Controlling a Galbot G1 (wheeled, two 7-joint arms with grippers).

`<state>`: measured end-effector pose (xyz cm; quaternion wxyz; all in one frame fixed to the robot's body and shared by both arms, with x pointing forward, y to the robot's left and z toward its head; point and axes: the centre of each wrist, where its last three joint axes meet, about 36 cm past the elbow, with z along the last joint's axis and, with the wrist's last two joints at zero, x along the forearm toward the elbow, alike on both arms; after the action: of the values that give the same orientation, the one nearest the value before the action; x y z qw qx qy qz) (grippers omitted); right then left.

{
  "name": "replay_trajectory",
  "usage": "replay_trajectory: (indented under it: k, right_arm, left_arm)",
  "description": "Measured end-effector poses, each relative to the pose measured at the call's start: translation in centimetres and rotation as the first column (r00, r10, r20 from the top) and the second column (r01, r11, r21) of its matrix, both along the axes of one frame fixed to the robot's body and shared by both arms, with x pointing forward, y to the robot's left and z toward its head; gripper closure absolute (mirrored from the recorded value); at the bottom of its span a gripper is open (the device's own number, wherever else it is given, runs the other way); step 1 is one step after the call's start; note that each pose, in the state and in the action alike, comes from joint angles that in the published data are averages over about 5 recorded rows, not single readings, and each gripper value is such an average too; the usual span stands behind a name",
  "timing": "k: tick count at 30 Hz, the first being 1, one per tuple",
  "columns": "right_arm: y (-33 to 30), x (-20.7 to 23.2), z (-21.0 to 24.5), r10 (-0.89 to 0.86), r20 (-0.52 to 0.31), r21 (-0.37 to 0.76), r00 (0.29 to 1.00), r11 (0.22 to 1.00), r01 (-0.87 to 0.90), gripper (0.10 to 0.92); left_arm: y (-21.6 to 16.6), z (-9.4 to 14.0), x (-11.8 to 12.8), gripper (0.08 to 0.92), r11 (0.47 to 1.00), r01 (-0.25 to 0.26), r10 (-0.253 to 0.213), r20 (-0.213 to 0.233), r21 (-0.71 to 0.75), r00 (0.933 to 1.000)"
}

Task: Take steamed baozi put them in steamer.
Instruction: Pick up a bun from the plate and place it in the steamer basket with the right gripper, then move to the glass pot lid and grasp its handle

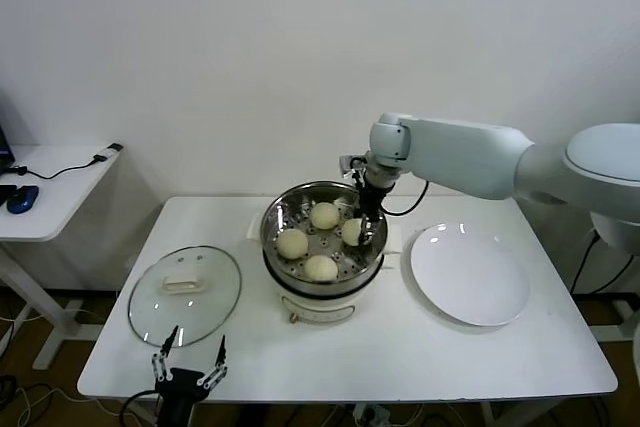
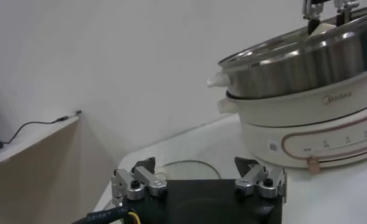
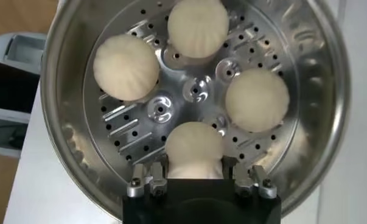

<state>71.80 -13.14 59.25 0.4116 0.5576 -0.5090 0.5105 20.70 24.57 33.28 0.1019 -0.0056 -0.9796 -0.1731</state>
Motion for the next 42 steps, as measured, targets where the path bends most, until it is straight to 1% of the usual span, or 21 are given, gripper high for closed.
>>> replay_trajectory:
  k: [2,7,10,18,25,30,34,38,42]
  right_arm:
    - [-0.1,0.0,-0.5,0.0,-0.002,-0.004,1.0,1.0,0.0,0.388]
    - [-0.1,-0.1,-0.9,-0.001,-0.002,0.001,1.0,1.0,0.001,0.25]
    - [0.0,0.0,-0.6,-0.002,0.0,0.012,1.0,1.0,0.002,0.208]
    - [-0.5,0.1,1.0,-0.008,0.01,0.053,1.0,0.999,0.008,0.2]
    - [-2.1,0.1,4.4,-0.007,0.047,0.127,0.999,0.992,0.001,0.2]
    - [-4.8,-0.2,7.2,-0.012,0.108,0.229,0.994,0.973,-0.013,0.2]
    - [-7.6,-1.0,8.0,-0.039,0.171,0.348,0.984,0.937,-0.023,0.2]
    - [-10.5,-2.2,7.1,-0.106,0.236,0.49,0.966,0.872,-0.024,0.2]
    - [-13.3,-3.9,5.1,-0.213,0.276,0.63,0.937,0.776,-0.009,0.2]
  left_arm:
    - [0.0,0.0,0.0,0.177,1.0,0.0,0.0,0.0,-0.001,1.0]
    - [0.0,0.0,0.0,0.177,1.0,-0.001,0.001,0.0,-0.001,1.0]
    - [0.0,0.1,0.0,0.177,1.0,0.0,0.0,0.002,0.0,1.0]
    - [-0.2,0.2,0.0,0.177,1.0,0.004,-0.004,0.006,0.002,1.0]
    - [0.0,0.3,0.1,0.177,1.0,0.003,-0.003,0.01,0.005,0.9999]
    - [0.2,0.5,0.3,0.177,1.0,-0.005,0.005,0.018,0.007,0.9998]
    - [0.3,0.6,0.3,0.177,1.0,-0.01,0.01,0.02,0.009,0.9997]
    - [0.5,0.7,0.4,0.177,1.0,-0.02,0.019,0.024,0.008,0.9995]
    - [0.5,0.9,0.5,0.177,1.0,-0.025,0.024,0.031,0.005,0.9992]
